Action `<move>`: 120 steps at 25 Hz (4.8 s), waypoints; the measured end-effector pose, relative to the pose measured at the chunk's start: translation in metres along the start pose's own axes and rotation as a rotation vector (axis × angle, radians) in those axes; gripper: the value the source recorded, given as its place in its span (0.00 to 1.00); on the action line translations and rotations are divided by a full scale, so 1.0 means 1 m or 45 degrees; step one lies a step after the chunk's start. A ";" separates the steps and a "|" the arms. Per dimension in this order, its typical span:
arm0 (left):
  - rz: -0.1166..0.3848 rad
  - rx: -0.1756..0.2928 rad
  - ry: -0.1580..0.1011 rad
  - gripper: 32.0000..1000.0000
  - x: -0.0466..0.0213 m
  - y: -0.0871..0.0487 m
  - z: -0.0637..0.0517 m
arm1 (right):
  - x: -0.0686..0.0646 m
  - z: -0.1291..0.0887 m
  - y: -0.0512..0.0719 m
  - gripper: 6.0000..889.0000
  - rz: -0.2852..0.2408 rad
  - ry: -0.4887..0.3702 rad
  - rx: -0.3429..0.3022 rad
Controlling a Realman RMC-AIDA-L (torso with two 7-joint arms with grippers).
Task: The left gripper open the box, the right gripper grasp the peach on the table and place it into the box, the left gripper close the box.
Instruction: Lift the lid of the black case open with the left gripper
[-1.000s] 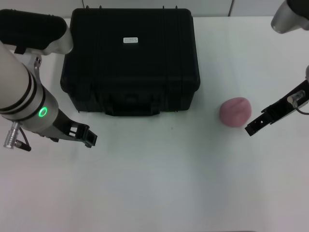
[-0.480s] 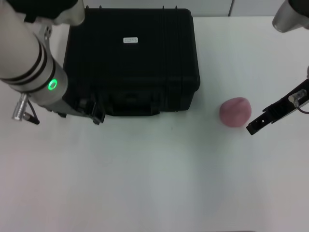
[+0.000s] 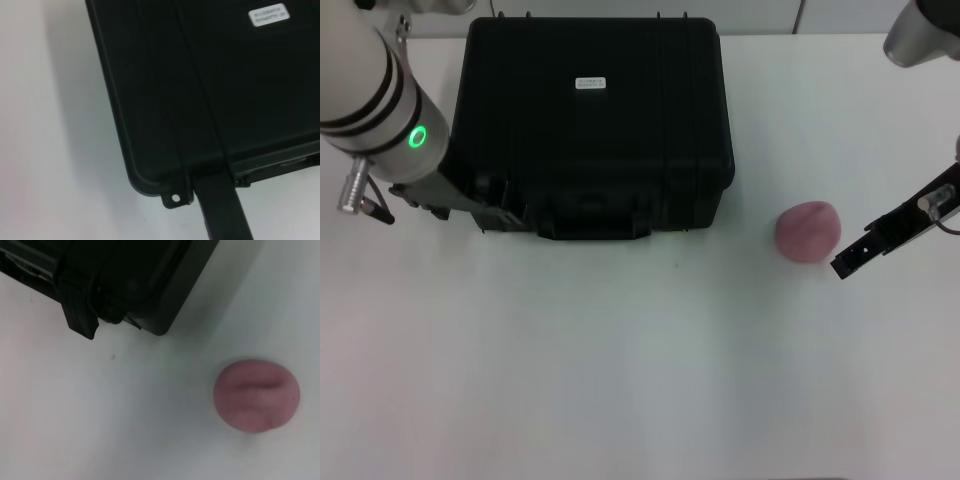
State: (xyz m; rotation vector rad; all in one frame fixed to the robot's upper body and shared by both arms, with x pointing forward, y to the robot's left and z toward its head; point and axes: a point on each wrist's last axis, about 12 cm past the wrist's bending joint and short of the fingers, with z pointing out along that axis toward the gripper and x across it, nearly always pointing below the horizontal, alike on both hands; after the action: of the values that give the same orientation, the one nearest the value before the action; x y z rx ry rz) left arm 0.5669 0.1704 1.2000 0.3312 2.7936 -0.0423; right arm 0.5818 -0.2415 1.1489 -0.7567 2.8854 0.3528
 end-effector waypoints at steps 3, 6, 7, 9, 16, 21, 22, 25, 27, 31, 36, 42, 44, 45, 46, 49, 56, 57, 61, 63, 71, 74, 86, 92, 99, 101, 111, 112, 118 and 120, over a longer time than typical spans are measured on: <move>-0.003 0.002 -0.006 0.75 -0.0050 0.001 0.001 | 0.000 0.000 0.000 0.92 0.000 0.001 0.002; -0.002 0.007 -0.024 0.75 -0.0104 0.001 0.002 | 0.000 0.000 0.000 0.92 0.000 0.001 0.002; -0.001 0.009 -0.026 0.75 -0.0127 0.001 0.001 | -0.001 0.000 0.000 0.92 0.000 0.001 0.003; 0.005 0.013 -0.028 0.75 -0.0166 0.002 0.002 | -0.001 0.000 0.000 0.92 -0.002 0.000 0.003; -0.010 0.017 -0.031 0.74 -0.0245 0.007 0.007 | -0.001 0.000 0.000 0.92 -0.002 0.000 0.004; -0.036 0.014 -0.002 0.74 -0.0271 0.012 0.014 | -0.001 0.001 0.000 0.92 -0.001 0.000 0.005; -0.038 0.014 0.005 0.74 -0.0276 0.013 0.016 | -0.001 0.001 0.000 0.92 -0.002 0.000 0.005; -0.039 0.013 0.019 0.73 -0.0277 0.014 0.020 | -0.001 0.001 0.000 0.92 -0.002 0.001 0.004; -0.036 0.015 0.018 0.73 -0.0280 0.014 0.021 | -0.001 0.001 0.000 0.92 -0.002 0.002 0.004; -0.026 0.024 0.011 0.73 -0.0287 0.013 0.021 | -0.001 0.001 0.000 0.92 -0.003 0.002 0.003; -0.018 0.026 0.009 0.72 -0.0288 0.012 0.022 | -0.001 0.001 0.000 0.92 -0.006 0.001 0.002; -0.017 0.017 0.030 0.64 -0.0290 0.013 0.026 | -0.002 0.001 0.000 0.92 -0.007 0.000 0.001; -0.016 0.013 0.038 0.61 -0.0287 0.012 0.028 | -0.002 0.001 0.000 0.92 -0.007 -0.001 0.001; -0.015 0.013 0.041 0.60 -0.0287 0.012 0.029 | -0.002 0.001 0.000 0.92 -0.008 -0.001 0.000; -0.012 0.013 0.043 0.58 -0.0287 0.012 0.029 | -0.002 0.001 0.000 0.92 -0.008 -0.001 0.000; -0.003 0.018 0.046 0.56 -0.0286 0.012 0.029 | -0.002 0.001 0.000 0.92 -0.008 -0.001 0.001; 0.000 0.019 0.051 0.51 -0.0282 0.011 0.029 | -0.002 0.000 0.001 0.92 -0.011 -0.002 0.001; 0.000 0.019 0.051 0.50 -0.0281 0.011 0.029 | -0.002 0.000 0.001 0.92 -0.011 -0.002 0.001; 0.000 0.020 0.052 0.47 -0.0280 0.011 0.029 | -0.002 0.000 0.001 0.92 -0.012 -0.003 0.002; 0.000 0.020 0.052 0.45 -0.0280 0.011 0.029 | -0.003 0.000 0.001 0.92 -0.013 -0.005 0.003; 0.004 0.021 0.047 0.38 -0.0283 0.010 0.028 | -0.003 -0.001 0.000 0.92 -0.013 -0.006 0.003; 0.004 0.021 0.047 0.38 -0.0284 0.010 0.028 | -0.003 -0.001 0.000 0.92 -0.013 -0.006 0.003; 0.011 0.025 0.033 0.37 -0.0293 0.009 0.025 | -0.003 -0.001 0.000 0.92 -0.012 -0.007 0.005; 0.011 0.029 0.022 0.37 -0.0300 0.009 0.023 | -0.003 -0.001 0.000 0.92 -0.012 -0.007 0.004; 0.013 0.036 -0.004 0.37 -0.0307 0.009 0.018 | -0.003 -0.001 0.000 0.92 -0.012 -0.006 0.003; 0.014 0.037 -0.012 0.37 -0.0309 0.009 0.017 | -0.003 -0.001 0.000 0.92 -0.012 -0.006 0.003; 0.021 0.043 -0.036 0.37 -0.0320 0.007 0.011 | -0.002 0.000 0.000 0.92 -0.013 -0.005 0.003; 0.021 0.043 -0.040 0.37 -0.0321 0.007 0.010 | -0.002 0.000 0.000 0.92 -0.013 -0.006 0.003; 0.020 0.055 -0.052 0.37 -0.0314 0.007 0.008 | -0.002 0.000 0.000 0.91 -0.012 -0.008 0.003; 0.018 0.070 -0.056 0.37 -0.0315 0.007 0.008 | -0.002 -0.001 0.000 0.91 -0.012 -0.008 0.003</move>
State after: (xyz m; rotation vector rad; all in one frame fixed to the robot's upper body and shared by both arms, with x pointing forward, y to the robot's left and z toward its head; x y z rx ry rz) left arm 0.6000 0.1695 1.2027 0.3593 2.7505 -0.1218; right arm 0.5834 -0.2410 1.1497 -0.7669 2.8748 0.3505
